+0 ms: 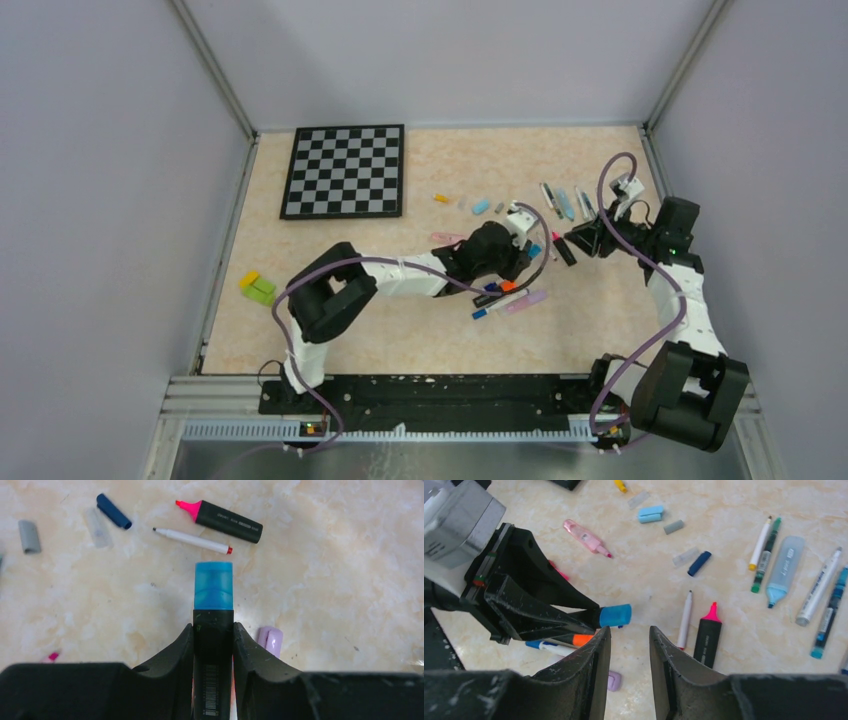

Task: Open the pen caps
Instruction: Pick up the pen from the center of the board.

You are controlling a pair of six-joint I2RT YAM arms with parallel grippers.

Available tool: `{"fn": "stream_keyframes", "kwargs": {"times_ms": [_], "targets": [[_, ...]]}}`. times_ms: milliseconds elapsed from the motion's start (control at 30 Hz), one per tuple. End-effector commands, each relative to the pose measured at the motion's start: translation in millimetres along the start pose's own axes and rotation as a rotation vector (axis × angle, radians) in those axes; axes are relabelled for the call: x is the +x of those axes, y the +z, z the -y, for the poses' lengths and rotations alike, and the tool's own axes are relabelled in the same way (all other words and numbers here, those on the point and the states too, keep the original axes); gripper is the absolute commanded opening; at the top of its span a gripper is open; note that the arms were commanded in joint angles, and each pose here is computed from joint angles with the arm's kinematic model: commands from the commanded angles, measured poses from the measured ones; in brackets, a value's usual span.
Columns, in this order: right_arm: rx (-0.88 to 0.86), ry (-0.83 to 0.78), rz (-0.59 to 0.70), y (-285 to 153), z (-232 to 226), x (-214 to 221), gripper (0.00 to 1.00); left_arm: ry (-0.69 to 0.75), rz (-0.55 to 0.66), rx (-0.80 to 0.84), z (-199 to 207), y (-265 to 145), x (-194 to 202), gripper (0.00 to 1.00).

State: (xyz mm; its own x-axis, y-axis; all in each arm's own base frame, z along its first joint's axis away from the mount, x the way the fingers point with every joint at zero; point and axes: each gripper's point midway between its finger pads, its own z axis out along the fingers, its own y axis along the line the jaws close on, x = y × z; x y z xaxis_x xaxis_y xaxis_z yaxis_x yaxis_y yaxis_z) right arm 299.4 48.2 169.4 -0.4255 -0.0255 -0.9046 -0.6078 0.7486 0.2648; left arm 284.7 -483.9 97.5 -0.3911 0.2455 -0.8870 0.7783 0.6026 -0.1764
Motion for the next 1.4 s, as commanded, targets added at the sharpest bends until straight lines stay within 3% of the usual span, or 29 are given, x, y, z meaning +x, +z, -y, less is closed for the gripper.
{"fn": "stream_keyframes", "kwargs": {"times_ms": [0,200,433,600,1000,1367], "targets": [[-0.188,0.015,0.090,0,-30,-13,0.33,-0.167,0.234,0.051,7,-40,-65,0.00],[-0.386,0.135,0.075,12,-68,-2,0.36,-0.440,0.429,0.007,-10,-75,-91,0.00],[-0.501,0.164,0.024,26,-102,4,0.51,-0.698,0.448,-0.083,-26,-74,-89,0.00],[-0.512,0.191,-0.011,34,-110,10,0.55,-0.713,0.463,-0.088,-24,-72,-95,0.00],[-0.448,0.212,-0.078,57,-114,27,0.52,-0.708,0.458,-0.096,-9,-58,-93,0.00],[-0.280,0.288,-0.034,74,-96,34,0.32,-0.692,0.467,-0.088,5,-51,-95,0.00]]}}
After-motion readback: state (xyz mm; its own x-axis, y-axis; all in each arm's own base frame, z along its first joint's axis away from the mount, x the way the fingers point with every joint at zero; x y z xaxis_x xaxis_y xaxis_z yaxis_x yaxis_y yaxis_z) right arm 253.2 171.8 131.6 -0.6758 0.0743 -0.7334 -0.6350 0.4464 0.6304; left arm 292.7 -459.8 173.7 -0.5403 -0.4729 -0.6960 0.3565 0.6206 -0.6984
